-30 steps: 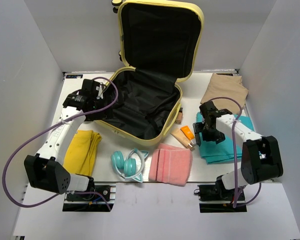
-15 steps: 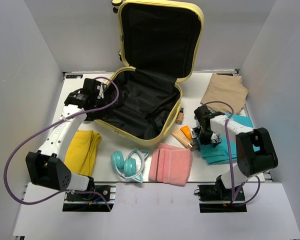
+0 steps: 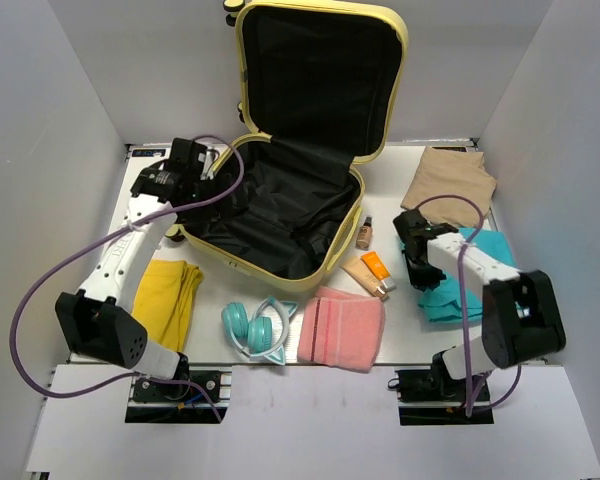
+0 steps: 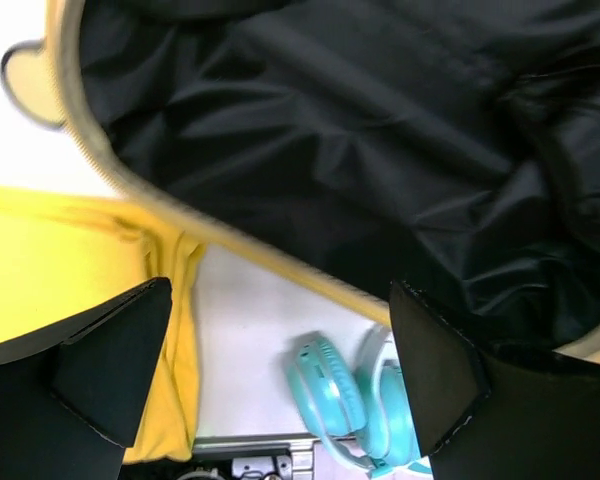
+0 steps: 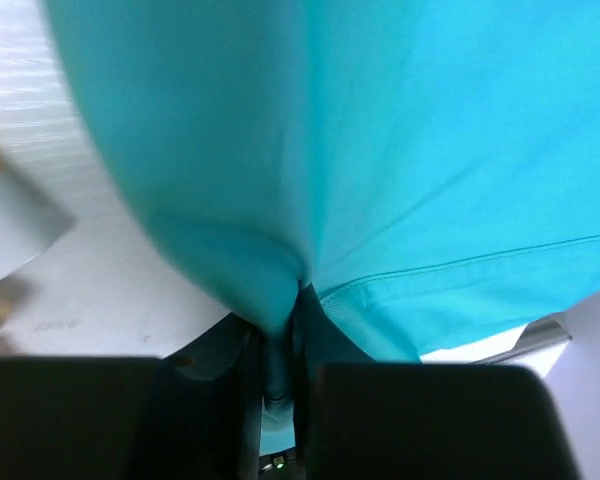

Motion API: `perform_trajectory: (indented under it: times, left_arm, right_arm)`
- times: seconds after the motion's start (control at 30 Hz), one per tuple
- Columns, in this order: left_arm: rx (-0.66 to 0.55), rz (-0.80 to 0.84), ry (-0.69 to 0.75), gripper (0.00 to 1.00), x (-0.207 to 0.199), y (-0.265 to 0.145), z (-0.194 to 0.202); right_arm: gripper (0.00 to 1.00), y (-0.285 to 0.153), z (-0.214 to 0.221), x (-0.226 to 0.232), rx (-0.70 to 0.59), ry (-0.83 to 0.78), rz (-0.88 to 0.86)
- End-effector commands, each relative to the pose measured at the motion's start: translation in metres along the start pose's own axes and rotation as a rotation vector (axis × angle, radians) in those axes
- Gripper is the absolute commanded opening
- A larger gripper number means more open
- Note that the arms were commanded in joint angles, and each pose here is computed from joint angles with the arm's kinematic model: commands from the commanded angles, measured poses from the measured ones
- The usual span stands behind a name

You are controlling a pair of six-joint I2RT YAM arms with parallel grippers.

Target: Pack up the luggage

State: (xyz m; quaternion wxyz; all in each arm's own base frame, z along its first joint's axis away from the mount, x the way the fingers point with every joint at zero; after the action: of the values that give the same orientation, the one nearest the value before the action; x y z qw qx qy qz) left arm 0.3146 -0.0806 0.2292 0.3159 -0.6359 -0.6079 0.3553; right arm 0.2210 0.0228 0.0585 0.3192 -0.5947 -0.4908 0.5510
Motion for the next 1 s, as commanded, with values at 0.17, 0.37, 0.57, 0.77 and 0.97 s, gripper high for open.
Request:
perform_trajectory:
  times: [0.17, 0.37, 0.57, 0.77, 0.97]
  left_arm:
    - [-0.055, 0.176, 0.115, 1.0, -0.072, -0.014, -0.03]
    - [-0.073, 0.3, 0.095, 1.0, -0.118, -0.021, -0.04]
    - [-0.033, 0.508, 0.033, 1.0, -0.185, -0.015, -0.045]
    - [-0.04, 0.599, 0.079, 1.0, -0.25, -0.022, -0.054]
    - [0.009, 0.619, 0.015, 1.0, -0.29, 0.009, -0.049]
  right_arm:
    - [0.0, -0.089, -0.074, 0.013, -0.327, 0.05, -0.283]
    - [0.0, -0.123, -0.094, 0.025, -0.461, 0.013, -0.434]
    - [0.0, -0.152, -0.101, 0.05, -0.625, -0.104, -0.634]
    - [0.0, -0.182, -0.106, 0.07, -0.745, -0.243, -0.801]
    - [0.0, -0.179, -0.096, 0.082, -0.758, -0.339, -0.845]
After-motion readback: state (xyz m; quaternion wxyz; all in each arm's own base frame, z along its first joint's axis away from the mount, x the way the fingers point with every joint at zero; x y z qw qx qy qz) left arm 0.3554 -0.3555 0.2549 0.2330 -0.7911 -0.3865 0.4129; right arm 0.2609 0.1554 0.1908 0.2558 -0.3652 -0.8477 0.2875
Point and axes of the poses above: each gripper's point midway between its finger pads, its own y axis out along the fingers, its own x axis along the line the jaws close on, z = x × y, the point moved 2 cm from there along -y, back along the fingers
